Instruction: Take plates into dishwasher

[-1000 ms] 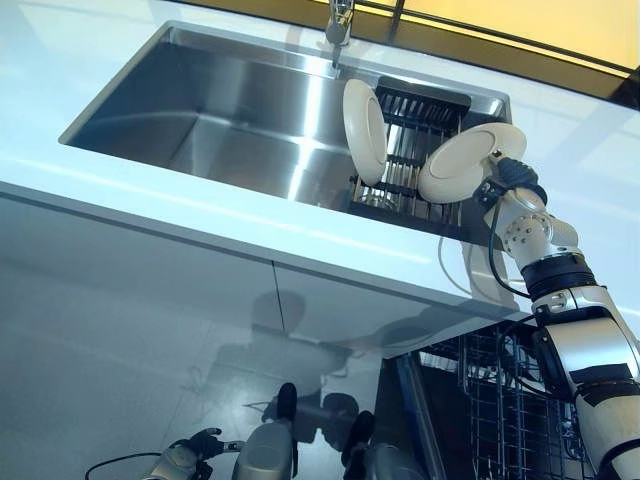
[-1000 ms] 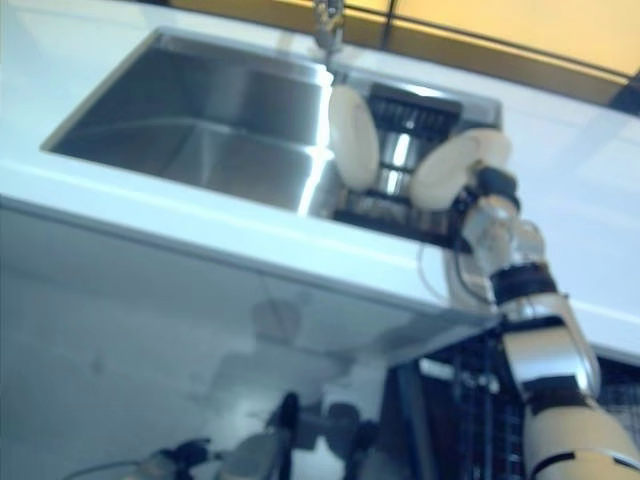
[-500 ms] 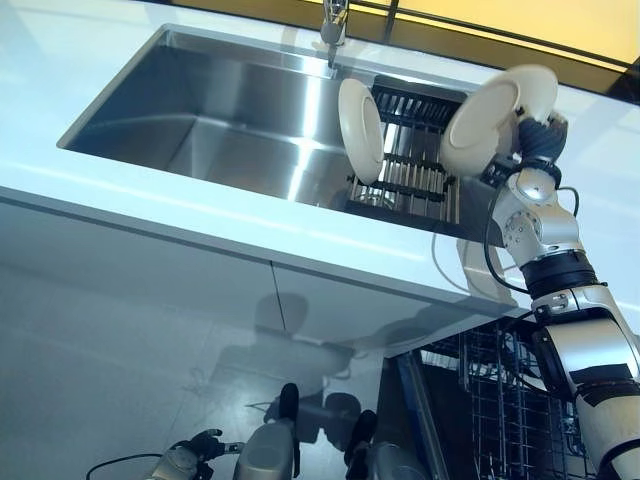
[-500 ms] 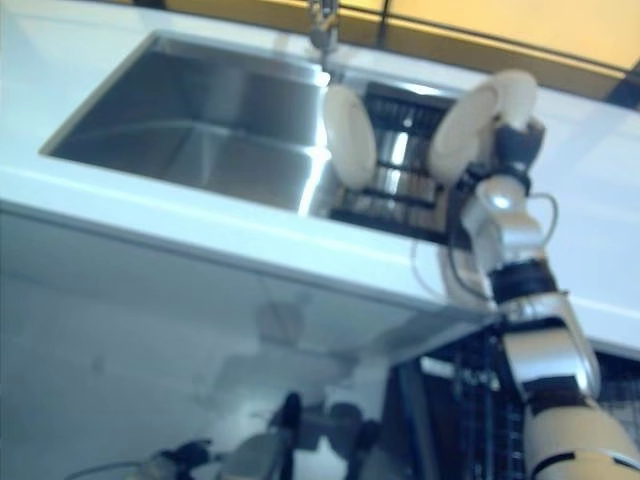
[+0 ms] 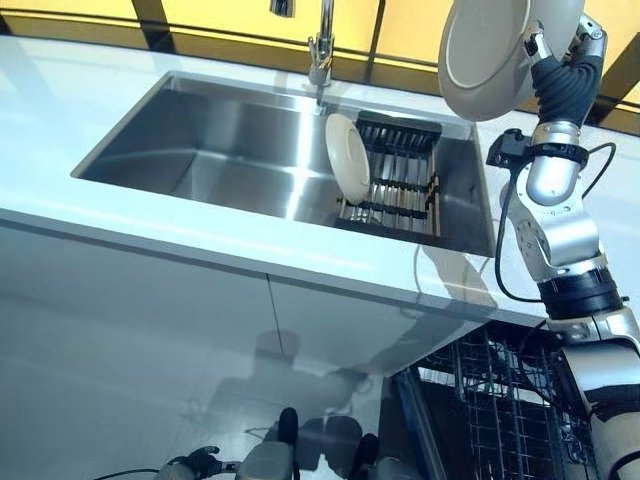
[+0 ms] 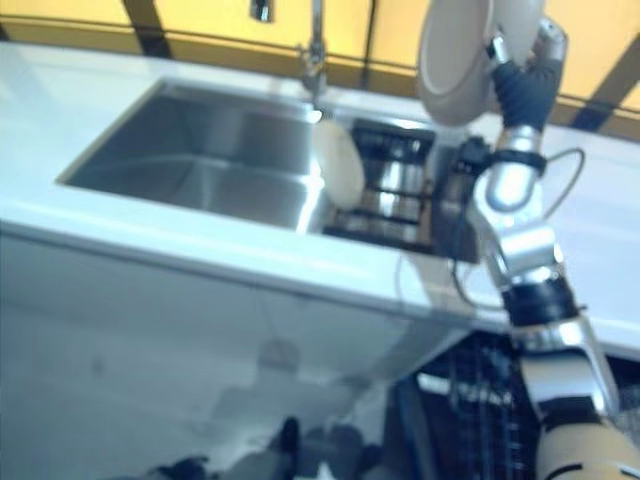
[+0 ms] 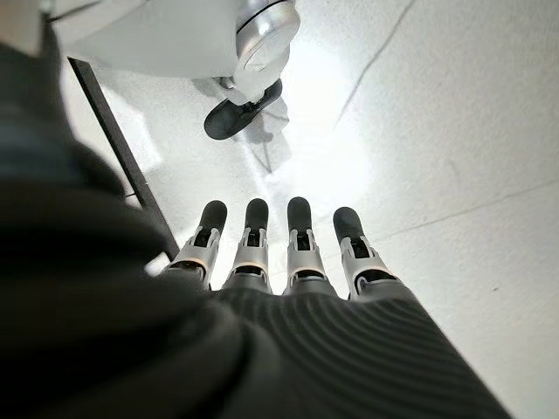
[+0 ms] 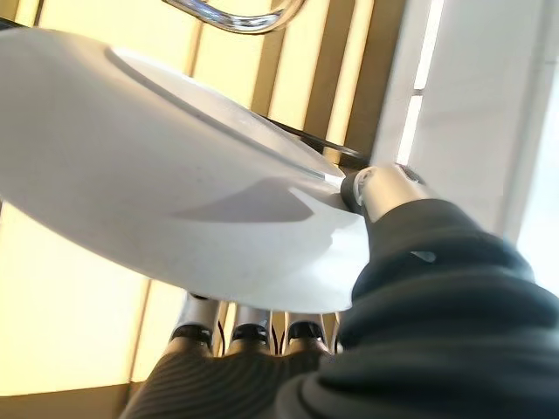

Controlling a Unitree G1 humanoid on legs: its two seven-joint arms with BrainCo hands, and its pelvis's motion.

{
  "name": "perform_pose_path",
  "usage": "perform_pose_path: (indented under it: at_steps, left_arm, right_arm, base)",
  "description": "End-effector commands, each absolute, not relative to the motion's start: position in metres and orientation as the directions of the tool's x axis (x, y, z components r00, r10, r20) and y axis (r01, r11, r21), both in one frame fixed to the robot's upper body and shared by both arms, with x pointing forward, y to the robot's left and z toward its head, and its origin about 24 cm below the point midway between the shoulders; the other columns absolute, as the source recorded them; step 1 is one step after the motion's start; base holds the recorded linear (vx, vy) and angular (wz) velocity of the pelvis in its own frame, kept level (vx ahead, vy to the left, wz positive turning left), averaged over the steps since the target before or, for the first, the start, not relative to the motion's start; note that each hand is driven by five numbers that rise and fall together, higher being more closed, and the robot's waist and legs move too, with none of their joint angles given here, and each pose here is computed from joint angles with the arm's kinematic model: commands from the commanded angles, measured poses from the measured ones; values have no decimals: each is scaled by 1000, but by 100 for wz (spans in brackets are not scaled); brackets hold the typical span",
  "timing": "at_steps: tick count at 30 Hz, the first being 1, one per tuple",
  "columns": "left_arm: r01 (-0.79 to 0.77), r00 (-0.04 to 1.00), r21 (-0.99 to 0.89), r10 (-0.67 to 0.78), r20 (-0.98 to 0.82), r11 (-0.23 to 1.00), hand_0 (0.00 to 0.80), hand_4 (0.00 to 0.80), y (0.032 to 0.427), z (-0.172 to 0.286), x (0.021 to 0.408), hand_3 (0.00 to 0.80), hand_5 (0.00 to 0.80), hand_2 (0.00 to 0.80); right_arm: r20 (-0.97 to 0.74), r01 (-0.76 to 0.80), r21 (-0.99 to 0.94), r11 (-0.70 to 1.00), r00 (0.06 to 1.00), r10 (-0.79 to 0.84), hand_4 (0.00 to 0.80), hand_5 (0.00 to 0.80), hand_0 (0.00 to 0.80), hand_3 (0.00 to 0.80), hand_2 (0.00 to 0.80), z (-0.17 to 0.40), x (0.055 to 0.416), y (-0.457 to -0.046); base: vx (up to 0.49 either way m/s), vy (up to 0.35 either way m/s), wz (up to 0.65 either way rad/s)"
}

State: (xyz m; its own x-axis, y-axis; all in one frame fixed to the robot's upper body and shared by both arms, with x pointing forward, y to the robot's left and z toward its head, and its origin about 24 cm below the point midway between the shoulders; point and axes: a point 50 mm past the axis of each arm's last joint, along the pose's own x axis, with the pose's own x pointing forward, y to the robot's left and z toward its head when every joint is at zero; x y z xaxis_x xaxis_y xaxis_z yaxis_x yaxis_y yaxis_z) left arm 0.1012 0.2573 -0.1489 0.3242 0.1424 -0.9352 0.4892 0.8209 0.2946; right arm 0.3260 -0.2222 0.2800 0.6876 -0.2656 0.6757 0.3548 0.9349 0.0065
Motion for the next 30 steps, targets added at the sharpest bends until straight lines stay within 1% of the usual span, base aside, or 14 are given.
perform_pose_path:
  at_steps: [1,9,12,15,19,23,27,30]
  left_arm:
    - [551,308,247,81,-948,797,0,0,238,-156,97,0,0,0]
    - [572,283,279,134,-950,771,0,0,251,-153,101,0,0,0]
    - [573,273,296,163,-948,764,0,0,259,-151,102,0,0,0]
    - [515,285,322,196,-938,795,0,0,264,-149,104,0,0,0]
    - [476,309,333,200,-930,814,0,0,267,-146,111,0,0,0]
    - [452,326,323,183,-928,831,0,0,267,-144,118,0,0,0]
    - [423,354,337,190,-916,841,0,0,266,-141,129,0,0,0]
    - [396,384,337,180,-906,854,0,0,259,-140,137,0,0,0]
  right_arm:
    - [781,378,25,926,570,-254,800,800,800,800,800,310,298,-246]
    - [750,412,-8,911,605,-267,800,800,800,800,800,280,269,-275]
    - [730,426,-44,904,631,-262,800,800,800,800,800,269,260,-283]
    - [726,389,-46,920,646,-237,800,800,800,800,800,266,256,-286]
    - [736,350,-72,934,650,-187,800,800,800,800,800,263,255,-284]
    - [701,283,-125,951,703,-117,800,800,800,800,800,260,266,-275]
    - [637,201,-141,969,768,-66,800,800,800,800,800,252,278,-267]
    - [584,164,-205,965,812,-14,800,800,800,800,800,250,281,-260]
  base:
    - [-96,120,-35]
    - [-71,63,-49]
    - [-127,8,-90]
    - [-106,39,-94]
    - [-135,-96,-134]
    - [-159,-316,-91]
    - [-338,-612,-78]
    - [-354,-576,-50]
